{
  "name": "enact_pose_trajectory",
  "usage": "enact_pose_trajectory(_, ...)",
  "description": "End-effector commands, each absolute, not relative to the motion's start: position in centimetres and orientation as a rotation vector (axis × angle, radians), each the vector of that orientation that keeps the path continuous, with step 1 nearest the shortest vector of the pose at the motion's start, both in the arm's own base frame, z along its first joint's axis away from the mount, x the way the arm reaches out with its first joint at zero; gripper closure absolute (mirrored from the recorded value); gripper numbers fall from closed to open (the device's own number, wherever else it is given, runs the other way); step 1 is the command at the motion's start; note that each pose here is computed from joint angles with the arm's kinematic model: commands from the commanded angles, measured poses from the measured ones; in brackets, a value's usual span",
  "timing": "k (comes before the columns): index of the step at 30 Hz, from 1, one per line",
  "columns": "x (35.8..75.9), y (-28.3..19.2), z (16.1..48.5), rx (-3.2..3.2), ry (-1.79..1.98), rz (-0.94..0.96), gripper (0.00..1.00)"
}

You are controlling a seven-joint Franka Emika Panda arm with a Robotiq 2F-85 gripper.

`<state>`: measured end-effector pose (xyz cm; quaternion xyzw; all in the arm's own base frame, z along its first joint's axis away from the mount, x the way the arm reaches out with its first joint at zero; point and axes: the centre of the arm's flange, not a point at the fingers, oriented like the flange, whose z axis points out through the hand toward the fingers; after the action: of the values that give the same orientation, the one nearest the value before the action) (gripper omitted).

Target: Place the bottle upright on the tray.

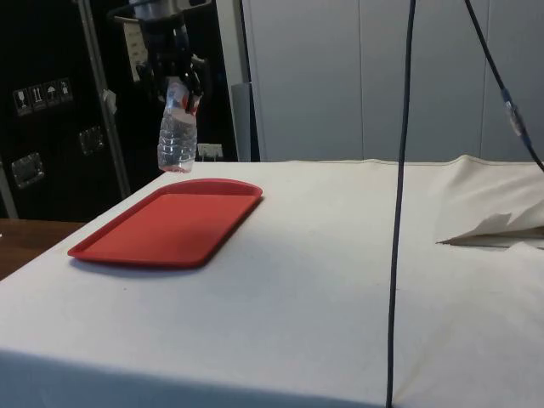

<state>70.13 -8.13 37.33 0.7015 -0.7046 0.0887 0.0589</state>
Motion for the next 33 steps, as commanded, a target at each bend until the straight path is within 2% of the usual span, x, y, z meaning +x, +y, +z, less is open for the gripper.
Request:
enact_pose_trajectory(1, 70.3, -8.1, 37.3, 2.103, -2.14, 0.282, 1.0)
enact_pose_trajectory(33, 72.0, -7.6, 35.9, 1.916, -2.087, 0.466, 1.0)
